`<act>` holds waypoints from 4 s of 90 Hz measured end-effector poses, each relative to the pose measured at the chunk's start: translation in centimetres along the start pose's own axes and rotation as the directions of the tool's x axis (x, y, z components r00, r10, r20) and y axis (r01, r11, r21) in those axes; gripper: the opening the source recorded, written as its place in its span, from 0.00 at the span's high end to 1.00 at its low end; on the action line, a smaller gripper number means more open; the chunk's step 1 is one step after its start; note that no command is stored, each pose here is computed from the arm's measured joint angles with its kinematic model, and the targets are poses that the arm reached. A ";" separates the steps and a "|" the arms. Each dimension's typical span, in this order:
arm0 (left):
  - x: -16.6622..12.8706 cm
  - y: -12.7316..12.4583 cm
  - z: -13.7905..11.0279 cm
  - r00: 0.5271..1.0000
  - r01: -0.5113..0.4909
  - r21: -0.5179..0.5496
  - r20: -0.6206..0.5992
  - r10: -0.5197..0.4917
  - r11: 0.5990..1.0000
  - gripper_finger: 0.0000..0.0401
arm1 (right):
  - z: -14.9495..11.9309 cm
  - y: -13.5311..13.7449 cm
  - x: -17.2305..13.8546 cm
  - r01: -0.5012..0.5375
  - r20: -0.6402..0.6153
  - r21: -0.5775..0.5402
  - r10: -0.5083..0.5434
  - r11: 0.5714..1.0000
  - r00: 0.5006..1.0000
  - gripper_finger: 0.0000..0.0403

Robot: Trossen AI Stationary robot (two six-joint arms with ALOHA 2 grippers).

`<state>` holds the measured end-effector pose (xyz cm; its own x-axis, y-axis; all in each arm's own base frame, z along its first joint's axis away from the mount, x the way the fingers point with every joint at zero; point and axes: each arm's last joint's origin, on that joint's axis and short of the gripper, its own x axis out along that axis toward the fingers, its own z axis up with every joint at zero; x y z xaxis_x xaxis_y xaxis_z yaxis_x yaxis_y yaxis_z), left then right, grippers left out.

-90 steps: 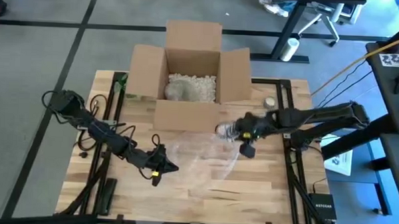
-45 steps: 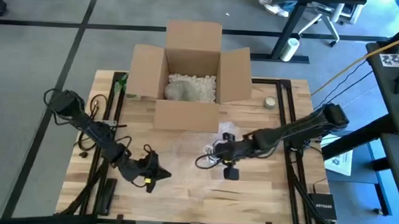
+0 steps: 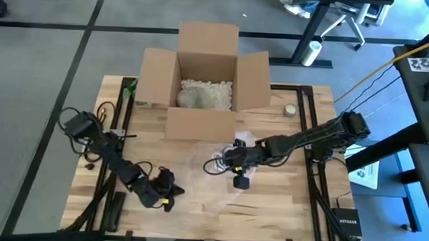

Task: Wrap mug
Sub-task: Wrap the blue mug with the bubble wrap

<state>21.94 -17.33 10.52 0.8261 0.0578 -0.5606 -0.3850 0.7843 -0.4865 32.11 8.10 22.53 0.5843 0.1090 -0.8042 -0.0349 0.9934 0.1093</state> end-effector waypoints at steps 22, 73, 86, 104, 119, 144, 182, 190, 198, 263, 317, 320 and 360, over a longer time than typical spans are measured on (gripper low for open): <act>0.4 1.1 0.3 0.995 -0.088 0.011 -0.035 0.088 0.996 1.00 | -1.4 -0.8 2.2 0.043 -0.137 0.038 -0.037 0.998 0.990 1.00; 3.2 4.2 4.9 0.970 -0.242 0.154 0.046 0.238 0.958 1.00 | -3.6 3.4 1.7 -0.023 -0.283 0.166 0.070 0.986 0.957 1.00; 3.7 4.2 5.8 0.978 -0.209 0.172 0.062 0.201 0.963 1.00 | -4.2 5.0 0.9 -0.029 -0.294 0.208 0.091 0.978 0.952 1.00; 3.8 3.6 6.3 0.992 -0.124 0.177 0.050 0.117 0.976 1.00 | -3.4 7.5 -1.9 -0.009 -0.313 0.209 0.075 0.978 0.947 1.00; 2.9 2.1 6.8 0.996 -0.065 0.187 0.073 0.052 0.980 1.00 | -1.0 8.4 -4.2 0.008 -0.210 0.161 0.026 0.987 0.977 1.00; 0.3 -1.2 7.9 0.987 0.033 0.229 0.146 -0.068 0.973 1.00 | 0.5 8.1 -2.5 -0.024 -0.163 0.146 0.048 0.989 0.985 1.00; -4.0 -4.7 6.2 0.990 -0.029 0.326 0.140 -0.018 0.945 1.00 | 5.6 9.0 2.2 0.000 -0.277 0.006 0.002 1.000 0.961 1.00; -4.5 -4.8 5.5 0.991 -0.030 0.319 0.136 -0.014 0.947 1.00 | 6.4 9.1 3.0 0.012 -0.317 -0.009 -0.014 1.000 0.948 1.00; -4.9 -4.9 4.9 0.990 -0.035 0.318 0.139 -0.010 0.948 1.00 | 7.1 9.0 4.1 0.011 -0.332 -0.015 -0.015 1.000 0.943 1.00; -7.4 -4.2 1.2 0.994 -0.044 0.278 0.112 0.013 0.960 1.00 | 6.5 8.5 5.9 0.001 -0.411 0.049 0.019 0.999 0.912 0.98; -7.3 -2.6 -0.5 0.991 0.060 0.196 0.105 -0.081 0.979 1.00 | 6.6 8.5 6.5 0.003 -0.394 0.047 0.016 0.999 0.919 0.86; -7.3 -2.6 -0.5 0.991 0.060 0.194 0.105 -0.081 0.979 1.00 | 6.6 8.5 6.4 0.003 -0.394 0.049 0.016 0.999 0.919 0.85; -7.3 -2.6 -0.5 0.991 0.060 0.190 0.105 -0.081 0.980 1.00 | 6.5 8.8 6.4 -0.055 -0.416 0.098 0.091 0.994 0.905 0.81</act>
<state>16.71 -20.09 15.52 0.8932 0.0591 -0.4457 -0.2499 0.8893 -0.3829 40.83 17.30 22.14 0.1886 0.2038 -0.9607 0.0128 0.9776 0.2100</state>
